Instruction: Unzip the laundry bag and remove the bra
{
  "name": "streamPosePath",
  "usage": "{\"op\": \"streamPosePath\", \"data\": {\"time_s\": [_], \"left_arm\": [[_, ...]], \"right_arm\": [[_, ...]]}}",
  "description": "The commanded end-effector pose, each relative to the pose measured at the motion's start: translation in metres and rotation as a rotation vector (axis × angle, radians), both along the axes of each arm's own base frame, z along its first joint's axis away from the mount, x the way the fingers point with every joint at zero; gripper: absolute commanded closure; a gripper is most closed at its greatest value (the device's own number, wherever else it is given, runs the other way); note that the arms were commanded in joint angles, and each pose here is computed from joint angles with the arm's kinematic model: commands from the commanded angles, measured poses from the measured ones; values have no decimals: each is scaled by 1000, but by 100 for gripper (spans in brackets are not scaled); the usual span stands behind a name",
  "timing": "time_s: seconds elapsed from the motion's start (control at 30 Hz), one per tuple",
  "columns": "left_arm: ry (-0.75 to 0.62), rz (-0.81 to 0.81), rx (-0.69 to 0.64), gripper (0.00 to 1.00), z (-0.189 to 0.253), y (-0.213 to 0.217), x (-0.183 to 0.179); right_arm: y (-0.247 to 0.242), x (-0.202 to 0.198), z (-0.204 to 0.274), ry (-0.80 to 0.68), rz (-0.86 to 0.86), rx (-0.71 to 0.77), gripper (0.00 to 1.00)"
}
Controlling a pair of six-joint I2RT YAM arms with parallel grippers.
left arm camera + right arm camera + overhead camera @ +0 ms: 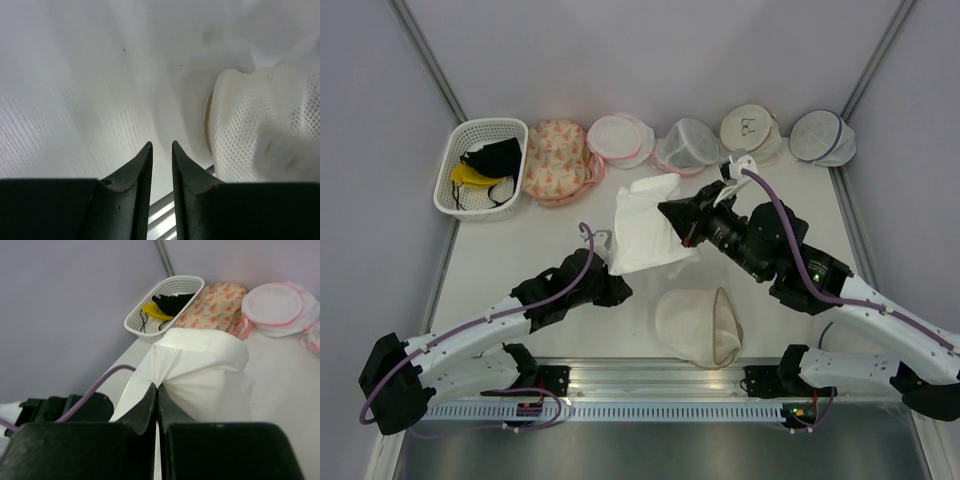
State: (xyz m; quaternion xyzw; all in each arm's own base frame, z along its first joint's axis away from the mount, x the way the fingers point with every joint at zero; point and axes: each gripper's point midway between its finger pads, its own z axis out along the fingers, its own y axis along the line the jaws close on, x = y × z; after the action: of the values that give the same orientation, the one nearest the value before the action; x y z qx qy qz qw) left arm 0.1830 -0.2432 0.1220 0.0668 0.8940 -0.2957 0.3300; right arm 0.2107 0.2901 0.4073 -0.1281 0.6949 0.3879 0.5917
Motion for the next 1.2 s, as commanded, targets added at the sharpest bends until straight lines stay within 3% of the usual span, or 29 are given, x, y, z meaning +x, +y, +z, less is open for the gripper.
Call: {"op": "streamPosePath", "data": {"time_s": [0.0,0.07,0.17,0.2,0.3,0.6,0.83,1.17], "left_arm": [[-6,28,-56,74,7,0,-1],[-12,49,-63,72,6,5,-3],[-14,80,-64,47,6,13,-4],[-22,87,-74,31,10,16,-5],[-34,115,-72,16,13,25,-6],[-40,161,-68,2,17,46,-15],[-28,209,-60,1,11,61,-21],[-13,308,-61,0,8,85,-27]], "right_arm": [[-10,19,49,-102,-111,24,100],[-3,30,58,-116,-132,2,99],[16,49,59,-104,-135,-52,100],[22,54,57,-98,-127,-64,99],[48,71,47,-65,-78,-98,99],[127,115,18,4,119,-145,100],[190,131,-18,54,302,-161,100],[230,133,-22,51,476,-59,100]]}}
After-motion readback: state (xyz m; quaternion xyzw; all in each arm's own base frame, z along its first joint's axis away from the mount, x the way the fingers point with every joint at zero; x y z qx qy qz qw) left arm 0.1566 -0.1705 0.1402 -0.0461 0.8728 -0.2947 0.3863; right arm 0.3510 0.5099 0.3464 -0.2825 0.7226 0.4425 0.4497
